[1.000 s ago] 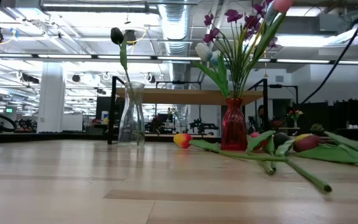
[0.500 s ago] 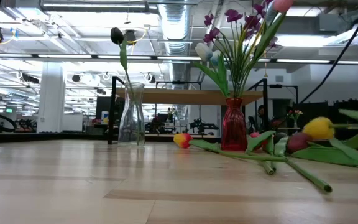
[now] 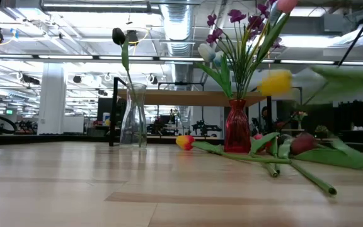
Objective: Pick and place flowers into a vace then onto a shelf
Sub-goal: Put the left yellow flower into the transparent vase
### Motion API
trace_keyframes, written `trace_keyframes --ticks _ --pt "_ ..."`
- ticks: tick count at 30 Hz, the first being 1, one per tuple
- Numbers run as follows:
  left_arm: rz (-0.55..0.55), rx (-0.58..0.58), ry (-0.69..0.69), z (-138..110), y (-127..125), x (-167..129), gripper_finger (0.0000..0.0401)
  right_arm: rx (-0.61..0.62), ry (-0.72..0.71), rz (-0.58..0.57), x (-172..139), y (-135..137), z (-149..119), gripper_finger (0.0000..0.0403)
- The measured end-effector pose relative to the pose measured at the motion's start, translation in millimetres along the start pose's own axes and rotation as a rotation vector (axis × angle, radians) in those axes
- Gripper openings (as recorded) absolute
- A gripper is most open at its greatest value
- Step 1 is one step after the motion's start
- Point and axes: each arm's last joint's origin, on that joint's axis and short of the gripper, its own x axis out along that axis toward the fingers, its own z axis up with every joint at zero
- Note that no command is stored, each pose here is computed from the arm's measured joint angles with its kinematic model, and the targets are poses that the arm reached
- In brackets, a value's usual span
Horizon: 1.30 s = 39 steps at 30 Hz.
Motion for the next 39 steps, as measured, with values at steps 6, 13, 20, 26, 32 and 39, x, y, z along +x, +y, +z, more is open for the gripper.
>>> trace_keyframes --ticks 6,13,20,26,32,39 --pt "-0.002 0.003 0.007 -1 0 0 0.0226 -0.188 -0.114 0.263 1 31 15 0.0000" --pt "0.003 0.004 0.014 -1 0 0 0.0226 -0.519 -0.372 0.523 -11 64 32 0.0000" --pt "0.003 0.019 0.016 -2 0 0 0.0226 -0.787 -0.727 0.512 -19 81 71 0.0000" --pt "0.007 0.032 0.016 -2 1 0 0.0226 -0.754 -0.946 0.551 -21 86 135 0.0000" --pt "0.039 0.012 0.006 -2 7 1 0.0226 -0.712 -0.961 0.619 0 79 183 0.0000" --pt "0.165 -0.071 0.025 -5 21 3 0.0226 -0.719 -0.963 0.667 34 86 197 0.0000"
